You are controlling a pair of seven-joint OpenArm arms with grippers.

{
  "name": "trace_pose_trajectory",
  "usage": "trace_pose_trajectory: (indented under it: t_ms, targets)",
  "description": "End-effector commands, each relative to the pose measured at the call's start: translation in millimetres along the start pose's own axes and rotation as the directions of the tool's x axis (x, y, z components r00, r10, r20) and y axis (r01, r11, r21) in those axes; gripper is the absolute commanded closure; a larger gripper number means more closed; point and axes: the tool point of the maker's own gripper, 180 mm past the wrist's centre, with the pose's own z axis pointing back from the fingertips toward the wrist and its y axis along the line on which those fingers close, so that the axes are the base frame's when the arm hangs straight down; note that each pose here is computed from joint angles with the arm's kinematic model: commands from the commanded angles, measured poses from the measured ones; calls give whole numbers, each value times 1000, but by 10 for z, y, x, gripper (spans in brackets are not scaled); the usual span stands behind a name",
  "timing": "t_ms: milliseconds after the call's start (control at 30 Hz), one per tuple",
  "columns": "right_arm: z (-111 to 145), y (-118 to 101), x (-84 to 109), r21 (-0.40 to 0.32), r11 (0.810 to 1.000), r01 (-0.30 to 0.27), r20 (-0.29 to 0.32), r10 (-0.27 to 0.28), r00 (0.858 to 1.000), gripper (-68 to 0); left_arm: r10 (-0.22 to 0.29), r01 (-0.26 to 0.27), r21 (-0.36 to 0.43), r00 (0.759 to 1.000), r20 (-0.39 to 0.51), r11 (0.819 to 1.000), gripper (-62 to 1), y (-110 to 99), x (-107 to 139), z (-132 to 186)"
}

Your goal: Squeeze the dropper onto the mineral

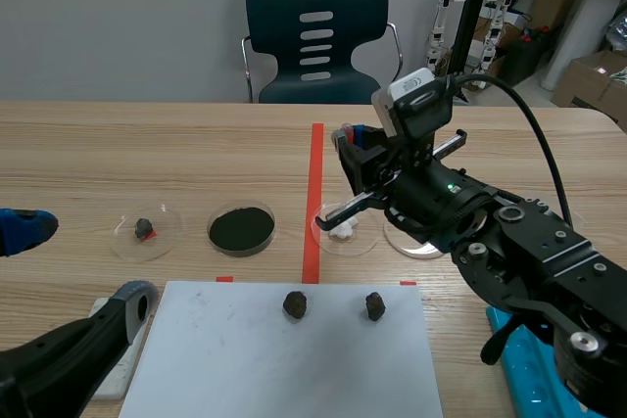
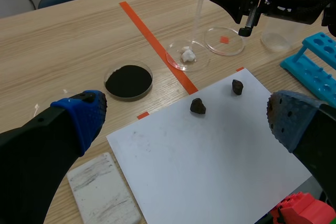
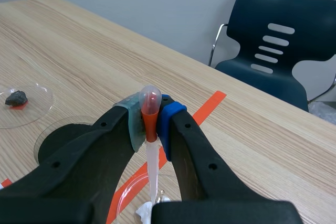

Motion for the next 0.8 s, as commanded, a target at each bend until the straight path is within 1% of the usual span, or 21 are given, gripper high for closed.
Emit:
trace_pose_trajectory:
  t_ms: [0,167,300,333,500,667,767]
  targets:
    - [-49,-55,189,-2,1000,-13,57,13,998,-13,15,-15,-3,1000,23,1000,-623,-22,46,-2]
    - [-3,-92,267,-1,999,-37,64,37,997,-13,15,-15,-3,1000,23,1000,-623,-22,47,-2]
    - [118,-216,399,-33,998,-50,90,53,995,-13,15,-15,-3,1000,23,1000,-623,-22,47,-2]
    - [165,-244,435,-38,998,-53,96,56,994,-13,15,-15,-3,1000,23,1000,-623,-22,47,-2]
    - [439,-231,636,17,997,-79,122,77,990,-13,15,-15,-3,1000,23,1000,-623,-22,47,-2]
    - [763,-228,786,19,994,-108,121,105,987,-13,15,-15,-3,1000,23,1000,-623,-22,47,-2]
    - [977,-144,842,54,991,-119,108,113,988,-13,15,-15,-3,1000,23,1000,-623,-22,47,-2]
